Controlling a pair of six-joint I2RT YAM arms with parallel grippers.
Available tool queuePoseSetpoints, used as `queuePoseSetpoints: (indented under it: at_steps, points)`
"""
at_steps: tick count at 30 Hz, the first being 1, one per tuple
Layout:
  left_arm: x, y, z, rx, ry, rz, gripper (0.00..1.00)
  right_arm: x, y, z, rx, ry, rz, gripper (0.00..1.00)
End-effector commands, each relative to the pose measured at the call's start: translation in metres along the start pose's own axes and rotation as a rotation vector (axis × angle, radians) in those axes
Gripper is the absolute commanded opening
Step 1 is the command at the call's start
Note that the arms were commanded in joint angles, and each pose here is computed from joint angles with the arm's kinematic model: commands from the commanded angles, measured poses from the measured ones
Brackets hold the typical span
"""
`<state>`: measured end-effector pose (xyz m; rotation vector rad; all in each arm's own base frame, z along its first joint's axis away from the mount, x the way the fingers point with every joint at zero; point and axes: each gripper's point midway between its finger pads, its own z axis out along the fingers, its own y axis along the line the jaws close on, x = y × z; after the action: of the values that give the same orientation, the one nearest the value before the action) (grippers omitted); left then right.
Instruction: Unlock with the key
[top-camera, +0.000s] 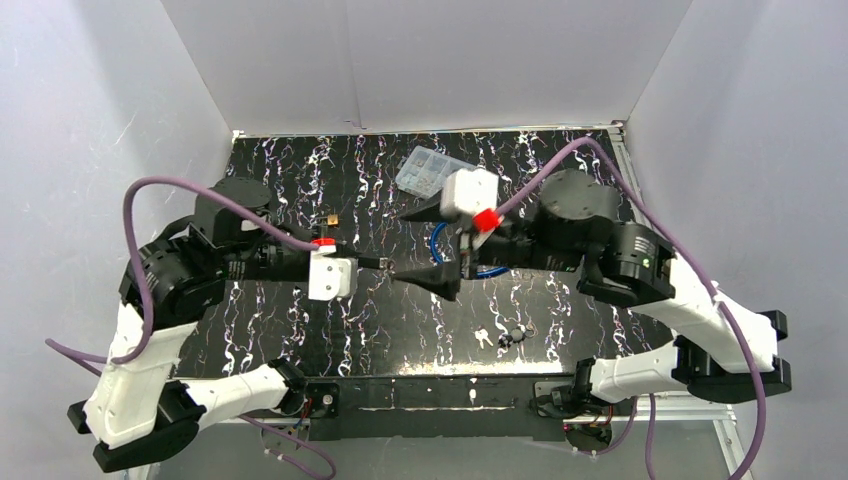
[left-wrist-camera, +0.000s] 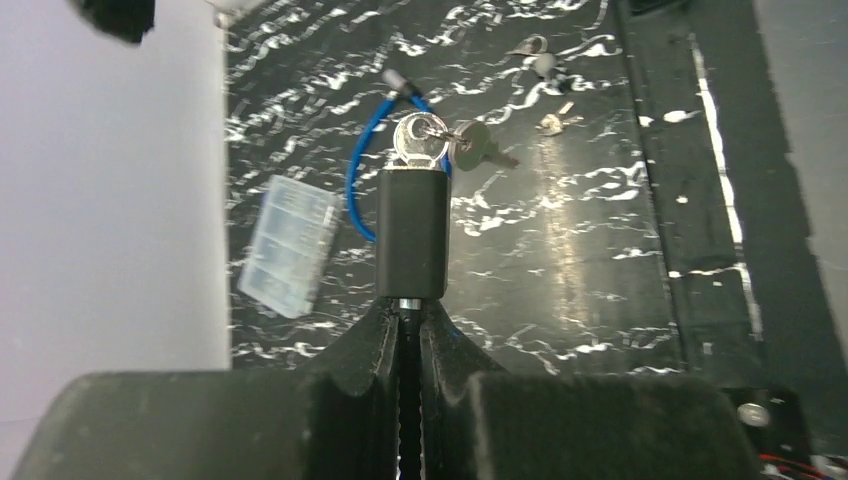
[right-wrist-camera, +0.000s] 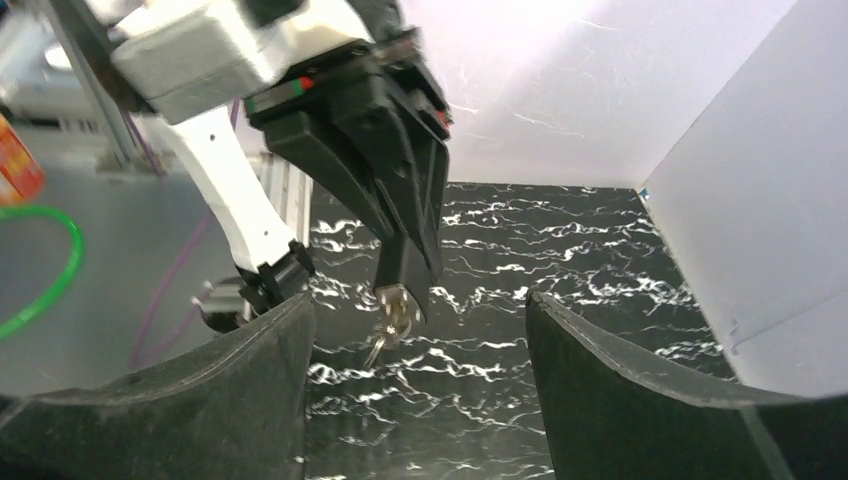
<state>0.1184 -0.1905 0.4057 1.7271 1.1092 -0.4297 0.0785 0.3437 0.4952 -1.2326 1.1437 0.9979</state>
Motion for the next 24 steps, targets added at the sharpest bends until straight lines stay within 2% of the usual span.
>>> queuePoseSetpoints:
  at_steps: [1, 5, 8, 16, 22, 24]
  points:
    - [-0.003, -0.028, 0.000, 0.112, -0.017, -0.134, 0.00, -0.003, -0.005, 0.006, 0.036, 0.044, -0.235, 0.84]
    - [-0.002, -0.027, -0.001, 0.114, -0.008, -0.131, 0.00, 0.004, -0.003, 0.017, 0.042, 0.081, -0.272, 0.84]
    - [-0.001, -0.027, -0.001, 0.114, -0.001, -0.126, 0.00, 0.013, -0.001, 0.026, 0.038, 0.120, -0.282, 0.80]
    - [0.001, -0.024, -0.003, 0.101, 0.013, -0.109, 0.00, 0.031, 0.013, 0.043, -0.033, 0.176, -0.233, 0.61]
    - [-0.001, -0.015, -0.003, 0.065, 0.010, -0.093, 0.00, 0.041, 0.022, 0.050, -0.070, 0.190, -0.196, 0.58]
    - [-0.005, -0.010, -0.004, 0.045, -0.004, -0.087, 0.00, 0.043, 0.022, 0.054, -0.066, 0.194, -0.187, 0.50]
